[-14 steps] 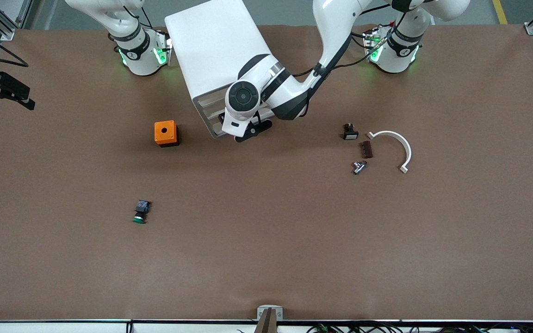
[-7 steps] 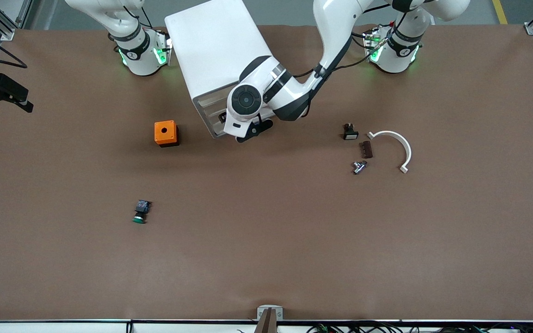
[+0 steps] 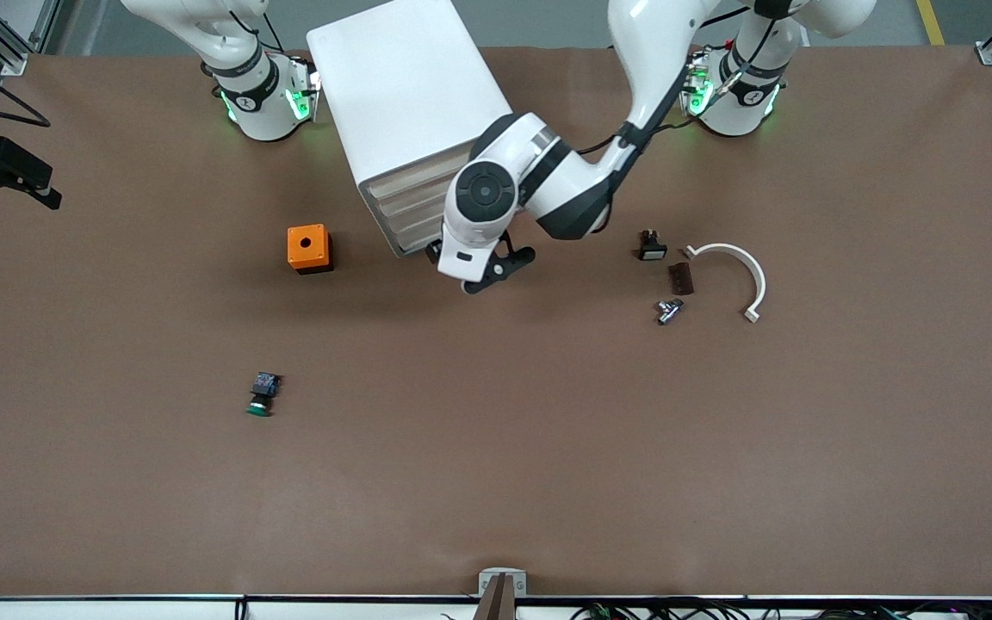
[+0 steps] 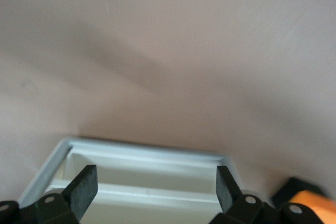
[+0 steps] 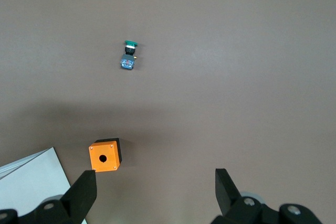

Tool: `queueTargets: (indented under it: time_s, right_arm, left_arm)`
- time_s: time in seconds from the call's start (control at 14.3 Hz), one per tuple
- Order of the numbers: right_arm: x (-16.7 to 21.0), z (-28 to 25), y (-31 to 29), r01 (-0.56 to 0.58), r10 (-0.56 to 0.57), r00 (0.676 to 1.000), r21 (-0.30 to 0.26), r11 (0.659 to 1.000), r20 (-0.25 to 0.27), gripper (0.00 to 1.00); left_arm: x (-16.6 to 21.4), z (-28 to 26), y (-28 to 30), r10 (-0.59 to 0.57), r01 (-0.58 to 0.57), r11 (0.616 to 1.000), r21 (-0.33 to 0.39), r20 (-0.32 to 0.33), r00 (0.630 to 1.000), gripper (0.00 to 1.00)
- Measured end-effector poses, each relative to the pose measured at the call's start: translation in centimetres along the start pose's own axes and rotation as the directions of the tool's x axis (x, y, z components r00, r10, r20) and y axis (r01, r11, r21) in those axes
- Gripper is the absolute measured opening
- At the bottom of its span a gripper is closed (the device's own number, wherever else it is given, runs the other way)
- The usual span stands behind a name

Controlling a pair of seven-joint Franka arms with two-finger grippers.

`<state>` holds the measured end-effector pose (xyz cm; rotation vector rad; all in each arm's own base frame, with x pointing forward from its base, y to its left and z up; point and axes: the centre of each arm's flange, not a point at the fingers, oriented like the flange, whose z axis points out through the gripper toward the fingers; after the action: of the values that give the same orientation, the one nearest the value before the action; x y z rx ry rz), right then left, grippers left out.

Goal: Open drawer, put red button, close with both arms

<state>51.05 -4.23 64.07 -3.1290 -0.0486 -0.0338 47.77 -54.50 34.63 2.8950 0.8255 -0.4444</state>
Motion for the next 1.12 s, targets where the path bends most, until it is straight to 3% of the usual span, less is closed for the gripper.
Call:
queueTargets:
  time_s: [0.21, 0.35, 0.7, 1.12]
  right_arm:
    - [0.0, 0.0, 0.0, -0.004, 0.004, 1.000, 0.000, 1.000, 0.000, 1.00]
    - [0.0, 0.0, 0.0, -0.022, 0.022, 1.000, 0.000, 1.000, 0.001, 1.00]
    - [-0.2, -0.2, -0.1, -0.043, 0.043, 0.999, 0.001, 0.999, -0.002, 1.00]
    - [-0.1, -0.4, -0.5, -0.035, 0.035, 0.999, 0.000, 0.999, -0.009, 1.00]
  left_arm:
    - [5.6, -8.5, -2.2, -0.026, 0.023, 0.995, -0.094, -0.028, 0.999, 1.00]
    - [8.6, -13.6, -4.9, -0.023, 0.019, 0.993, -0.115, -0.033, 0.999, 1.00]
    - [13.2, -22.6, -12.1, 0.069, -0.074, 0.995, -0.063, -0.091, 0.994, 1.00]
    - [19.1, -31.6, -22.2, 0.186, -0.197, 0.978, -0.072, -0.134, 0.973, 1.00]
